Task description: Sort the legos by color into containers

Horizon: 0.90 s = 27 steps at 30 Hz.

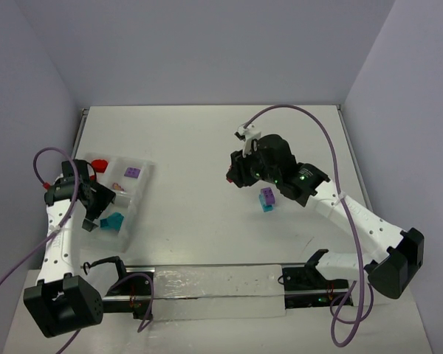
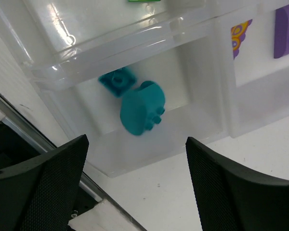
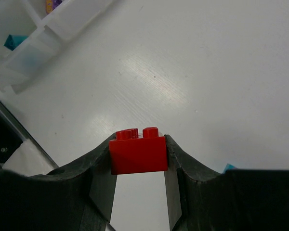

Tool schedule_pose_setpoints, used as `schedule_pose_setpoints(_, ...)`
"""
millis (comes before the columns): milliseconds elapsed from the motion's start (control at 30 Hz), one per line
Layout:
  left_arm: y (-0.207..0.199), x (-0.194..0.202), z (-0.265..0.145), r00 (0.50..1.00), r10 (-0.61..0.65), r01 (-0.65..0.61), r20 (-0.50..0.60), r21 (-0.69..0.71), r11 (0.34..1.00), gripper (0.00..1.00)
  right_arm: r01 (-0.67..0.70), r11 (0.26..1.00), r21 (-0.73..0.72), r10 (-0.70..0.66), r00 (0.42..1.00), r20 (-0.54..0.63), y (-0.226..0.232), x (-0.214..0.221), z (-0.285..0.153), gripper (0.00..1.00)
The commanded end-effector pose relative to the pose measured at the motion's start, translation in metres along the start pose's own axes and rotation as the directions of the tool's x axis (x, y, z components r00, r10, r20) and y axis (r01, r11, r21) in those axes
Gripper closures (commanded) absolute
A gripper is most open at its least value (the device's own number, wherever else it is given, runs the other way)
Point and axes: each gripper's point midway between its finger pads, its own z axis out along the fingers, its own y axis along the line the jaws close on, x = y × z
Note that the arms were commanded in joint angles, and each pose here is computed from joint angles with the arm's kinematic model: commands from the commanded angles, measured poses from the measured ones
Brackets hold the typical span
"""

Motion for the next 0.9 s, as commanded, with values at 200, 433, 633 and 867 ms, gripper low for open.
schedule_pose_setpoints(200, -0.083, -0.049, -0.094, 0.973, 0.070, -0.167, 0.218, 0.465, 0.869, 0.11, -0.129, 0.952, -0.278, 0.138, 0.990, 0.012, 0.059, -0.026, -0.013, 1.00)
schedule_pose_setpoints(433, -0.167, -0.003, -0.187, 0.927, 0.316, -0.334, 0.203, 0.830, 0.447, 0.16, -0.262, 0.897, -0.355, 0.258, 0.964, -0.060, 0.082, -0.051, 0.001, 1.00)
schedule_pose_setpoints(633, -0.180, 0.029, -0.223, 0.833, 0.423, -0.456, 0.357, 0.876, 0.158, 0.17, -0.538, 0.817, -0.207, 0.504, 0.841, -0.196, 0.072, -0.075, 0.023, 1.00)
schedule_pose_setpoints(867, -0.184, 0.056, -0.240, 0.739, 0.484, -0.506, 0.468, 0.860, -0.060, 0.13, -0.764, 0.587, -0.267, 0.657, 0.642, -0.396, 0.099, -0.095, 0.040, 1.00)
